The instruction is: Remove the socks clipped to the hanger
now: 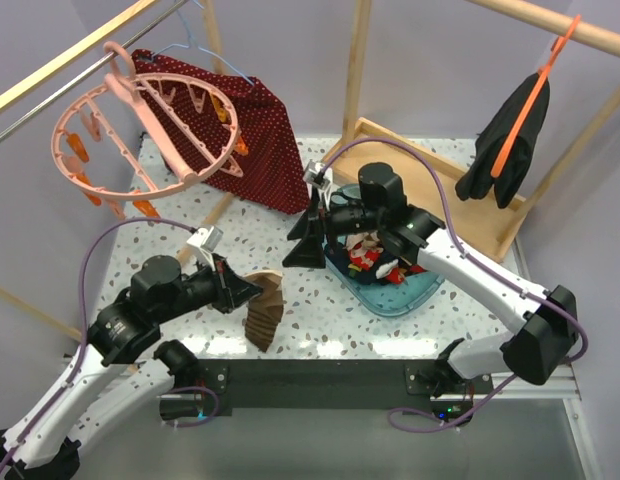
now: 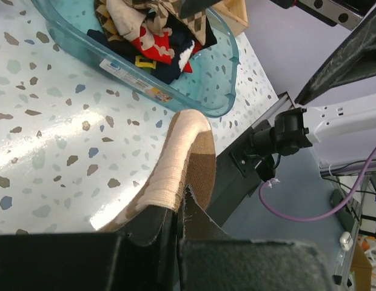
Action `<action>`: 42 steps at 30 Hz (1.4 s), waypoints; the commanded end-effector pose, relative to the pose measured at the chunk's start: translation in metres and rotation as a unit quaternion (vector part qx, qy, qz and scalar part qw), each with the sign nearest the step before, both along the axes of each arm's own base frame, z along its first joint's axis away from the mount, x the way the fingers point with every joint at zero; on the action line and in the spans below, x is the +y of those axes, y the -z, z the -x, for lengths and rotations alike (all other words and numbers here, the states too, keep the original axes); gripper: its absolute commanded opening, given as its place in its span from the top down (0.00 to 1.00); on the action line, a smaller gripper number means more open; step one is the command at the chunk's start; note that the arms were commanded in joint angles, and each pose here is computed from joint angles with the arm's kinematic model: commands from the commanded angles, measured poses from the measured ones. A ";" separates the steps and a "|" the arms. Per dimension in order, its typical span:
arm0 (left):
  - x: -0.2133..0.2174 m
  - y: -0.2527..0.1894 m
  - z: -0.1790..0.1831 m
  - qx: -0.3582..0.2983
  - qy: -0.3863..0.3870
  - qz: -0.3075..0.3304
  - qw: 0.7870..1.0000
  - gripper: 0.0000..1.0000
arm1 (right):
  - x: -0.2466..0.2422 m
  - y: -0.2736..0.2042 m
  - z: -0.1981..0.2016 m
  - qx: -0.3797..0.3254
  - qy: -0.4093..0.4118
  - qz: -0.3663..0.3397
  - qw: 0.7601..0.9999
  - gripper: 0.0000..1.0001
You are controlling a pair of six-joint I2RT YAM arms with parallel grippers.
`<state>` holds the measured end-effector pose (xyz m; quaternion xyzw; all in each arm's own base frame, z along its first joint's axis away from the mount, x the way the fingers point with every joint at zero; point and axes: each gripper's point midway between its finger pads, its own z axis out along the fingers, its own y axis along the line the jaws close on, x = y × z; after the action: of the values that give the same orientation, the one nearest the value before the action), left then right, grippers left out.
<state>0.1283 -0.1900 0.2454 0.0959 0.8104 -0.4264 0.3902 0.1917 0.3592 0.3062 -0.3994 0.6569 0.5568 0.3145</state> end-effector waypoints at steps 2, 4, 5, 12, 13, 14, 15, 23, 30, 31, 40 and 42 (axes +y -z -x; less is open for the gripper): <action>-0.010 -0.023 0.003 -0.032 0.031 0.033 0.998 1.00 | 0.004 0.004 0.027 -0.001 -0.037 0.010 0.999 0.09; -0.012 -0.024 0.005 -0.031 0.036 0.040 0.998 1.00 | 0.013 0.017 0.035 -0.002 -0.043 0.033 0.999 0.11; -0.013 -0.023 0.005 -0.030 0.037 0.043 0.998 1.00 | 0.016 0.019 0.036 -0.004 -0.041 0.037 0.998 0.11; -0.016 -0.023 0.005 -0.027 0.044 0.045 0.998 1.00 | 0.027 0.030 0.040 0.001 -0.040 0.039 0.998 0.27; -0.017 -0.022 0.005 -0.025 0.045 0.044 0.998 1.00 | 0.028 0.030 0.039 0.000 -0.040 0.039 0.998 0.31; -0.018 -0.021 0.004 -0.024 0.046 0.044 0.998 1.00 | 0.028 0.030 0.040 0.000 -0.042 0.038 0.998 0.41; -0.019 -0.020 0.004 -0.023 0.048 0.044 0.998 1.00 | 0.028 0.031 0.039 0.000 -0.038 0.039 0.998 0.47; -0.021 -0.018 0.003 -0.023 0.052 0.043 0.997 1.00 | 0.022 0.043 0.020 0.000 0.034 0.068 0.997 1.00; -0.013 -0.012 -0.003 -0.021 0.025 0.026 0.999 0.46 | -0.020 0.039 -0.025 -0.046 0.209 0.126 0.969 1.00; -0.012 -0.014 -0.004 -0.027 0.019 0.024 0.999 0.43 | -0.029 0.028 -0.030 -0.060 0.234 0.124 0.962 1.00; -0.009 -0.009 -0.007 -0.028 0.013 0.012 0.999 0.38 | -0.124 -0.017 -0.088 -0.121 0.428 0.161 0.881 1.00; -0.009 -0.009 -0.008 -0.028 0.012 0.013 0.999 0.38 | -0.135 -0.029 -0.099 -0.128 0.446 0.168 0.870 1.00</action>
<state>0.1336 -0.1994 0.2464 0.1030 0.8020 -0.4395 0.3913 0.2639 0.2613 0.3051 -0.2178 0.8028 0.2525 0.4944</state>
